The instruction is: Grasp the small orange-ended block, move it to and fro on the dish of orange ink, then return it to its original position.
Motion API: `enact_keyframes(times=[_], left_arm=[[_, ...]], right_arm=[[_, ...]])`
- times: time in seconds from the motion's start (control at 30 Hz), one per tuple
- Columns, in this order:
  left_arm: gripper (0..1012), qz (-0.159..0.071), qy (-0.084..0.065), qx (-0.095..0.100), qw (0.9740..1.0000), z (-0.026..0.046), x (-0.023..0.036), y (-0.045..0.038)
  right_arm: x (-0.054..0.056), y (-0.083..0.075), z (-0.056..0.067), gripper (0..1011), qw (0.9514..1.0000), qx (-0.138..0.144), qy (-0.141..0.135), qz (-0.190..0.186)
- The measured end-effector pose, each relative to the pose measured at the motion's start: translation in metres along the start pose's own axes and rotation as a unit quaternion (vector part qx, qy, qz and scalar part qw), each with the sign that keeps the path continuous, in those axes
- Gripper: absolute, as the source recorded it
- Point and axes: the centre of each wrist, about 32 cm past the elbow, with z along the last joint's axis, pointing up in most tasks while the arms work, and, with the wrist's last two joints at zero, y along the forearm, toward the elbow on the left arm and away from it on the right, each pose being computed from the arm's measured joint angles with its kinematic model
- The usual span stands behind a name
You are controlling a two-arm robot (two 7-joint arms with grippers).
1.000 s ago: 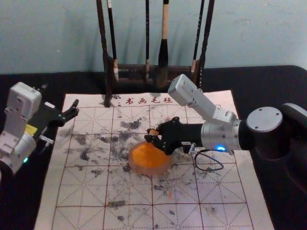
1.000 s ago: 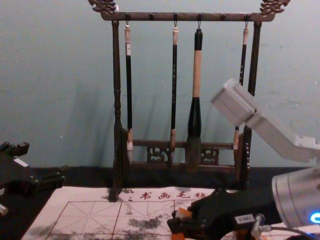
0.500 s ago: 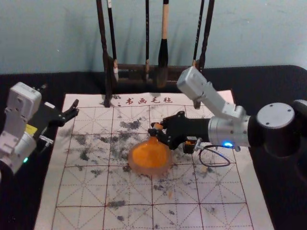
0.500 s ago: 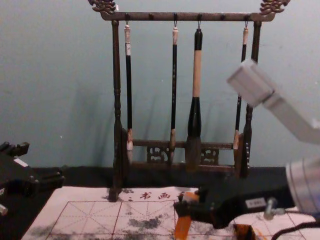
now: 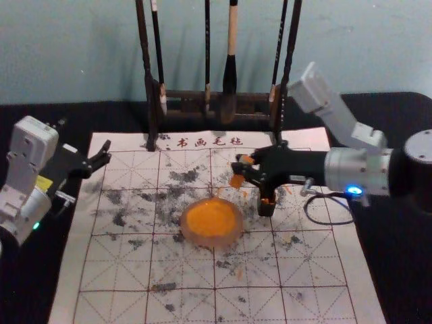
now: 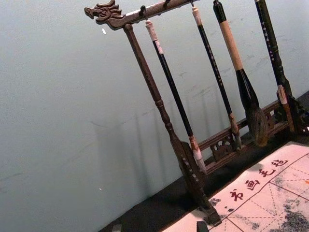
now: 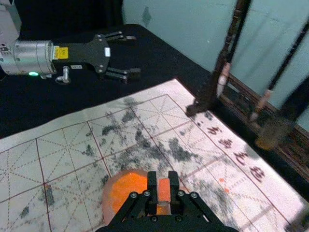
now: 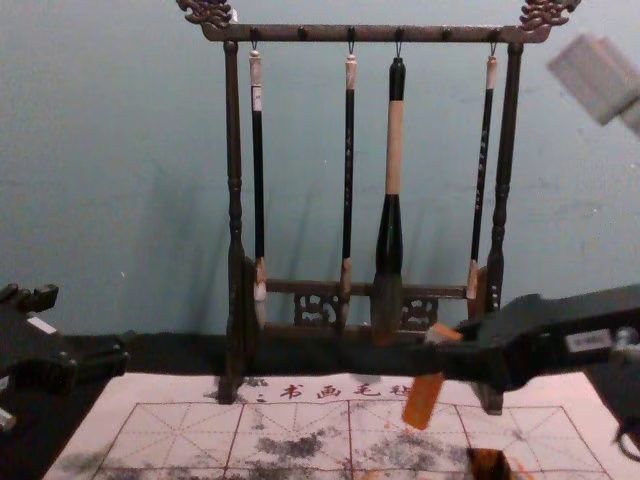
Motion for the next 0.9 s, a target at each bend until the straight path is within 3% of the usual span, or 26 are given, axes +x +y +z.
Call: enact_keyframes(times=[0.17, 0.47, 0.9], left_arm=[[1001, 0.000, 0.000, 0.000, 1.0000, 0.0000, 0.0000, 0.0000], [1001, 0.000, 0.000, 0.000, 1.0000, 0.0000, 0.0000, 0.0000], [1001, 0.000, 0.000, 0.000, 1.0000, 0.0000, 0.0000, 0.0000]], right_arm=[[0.000, -0.018, -0.003, 109, 0.9998, -0.012, 0.007, -0.017], [0.002, -0.035, -0.014, 109, 0.9976, -0.037, 0.015, -0.056], [0.004, -0.032, -0.021, 109, 0.9963, -0.047, 0.025, -0.067]])
